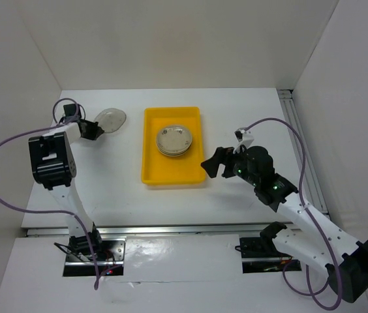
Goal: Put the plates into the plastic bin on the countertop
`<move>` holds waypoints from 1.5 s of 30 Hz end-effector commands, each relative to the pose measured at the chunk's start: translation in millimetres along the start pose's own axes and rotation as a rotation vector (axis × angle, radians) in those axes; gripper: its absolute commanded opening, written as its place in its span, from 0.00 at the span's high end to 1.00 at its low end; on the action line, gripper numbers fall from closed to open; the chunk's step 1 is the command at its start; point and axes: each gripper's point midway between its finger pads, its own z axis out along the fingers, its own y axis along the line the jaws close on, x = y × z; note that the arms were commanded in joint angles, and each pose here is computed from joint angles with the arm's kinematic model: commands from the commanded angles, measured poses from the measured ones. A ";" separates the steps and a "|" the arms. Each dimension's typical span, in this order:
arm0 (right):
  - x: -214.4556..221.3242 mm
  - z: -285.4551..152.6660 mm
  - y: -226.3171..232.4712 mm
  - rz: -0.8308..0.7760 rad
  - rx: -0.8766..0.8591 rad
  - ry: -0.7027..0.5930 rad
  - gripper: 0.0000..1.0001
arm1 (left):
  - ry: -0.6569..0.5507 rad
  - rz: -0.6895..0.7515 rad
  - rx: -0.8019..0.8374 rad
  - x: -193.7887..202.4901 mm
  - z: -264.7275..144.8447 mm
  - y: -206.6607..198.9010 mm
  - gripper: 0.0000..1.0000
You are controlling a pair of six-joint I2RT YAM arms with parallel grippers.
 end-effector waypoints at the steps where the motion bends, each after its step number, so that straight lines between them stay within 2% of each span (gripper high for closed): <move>1: -16.0 -10.6 4.6 -0.026 0.011 -0.041 0.00 | -0.023 0.087 0.132 -6.4 -61.9 -35.9 1.00; 3: -10.5 -11.4 1.8 -0.025 0.015 -0.035 0.00 | -0.040 0.125 0.225 -3.9 -84.8 -49.1 1.00; 5: -12.3 -13.1 3.5 -0.015 0.010 -0.043 0.00 | -0.051 0.228 0.319 13.7 -121.1 -78.0 1.00; 7: -3.4 -11.6 -1.0 -0.003 0.020 -0.024 0.00 | -0.041 0.305 0.310 35.2 -135.7 -84.1 1.00; 8: -4.5 -13.4 1.6 -0.004 0.008 -0.028 0.00 | -0.006 0.376 0.346 64.9 -144.7 -98.4 1.00; 9: -0.6 -12.8 -0.5 -0.003 0.012 -0.020 0.00 | 0.009 0.417 0.374 78.5 -154.4 -113.6 1.00; 11: -0.4 -15.1 0.1 0.007 0.012 -0.020 0.00 | 0.082 0.534 0.417 124.5 -167.0 -126.6 1.00; 14: 0.1 -20.1 2.2 0.006 0.002 -0.018 0.00 | 0.221 0.676 0.421 178.6 -160.6 -131.1 1.00; 18: 1.2 -26.1 1.9 -0.003 0.007 -0.009 0.00 | 0.334 0.829 0.389 223.2 -142.8 -125.9 1.00; 22: -0.6 -32.2 1.8 -0.004 0.011 -0.021 0.00 | 0.364 0.893 0.334 242.2 -128.7 -109.7 1.00; 37: 5.7 -32.1 -1.8 -0.003 0.017 -0.012 0.00 | 0.382 0.903 0.270 243.6 -113.9 -87.5 1.00; 40: 5.7 -32.1 -1.8 -0.003 0.017 -0.012 0.00 | 0.393 0.902 0.276 245.4 -115.1 -87.5 0.85; 41: 5.7 -32.1 -1.8 -0.003 0.017 -0.012 0.00 | 0.408 0.908 0.285 251.3 -117.4 -87.4 0.71; 44: 5.7 -32.1 -1.8 -0.003 0.017 -0.012 0.00 | 0.392 0.904 0.325 251.9 -135.8 -99.4 0.58; 45: 5.7 -32.1 -1.8 -0.003 0.017 -0.012 0.00 | 0.383 0.911 0.355 254.4 -144.9 -105.0 0.48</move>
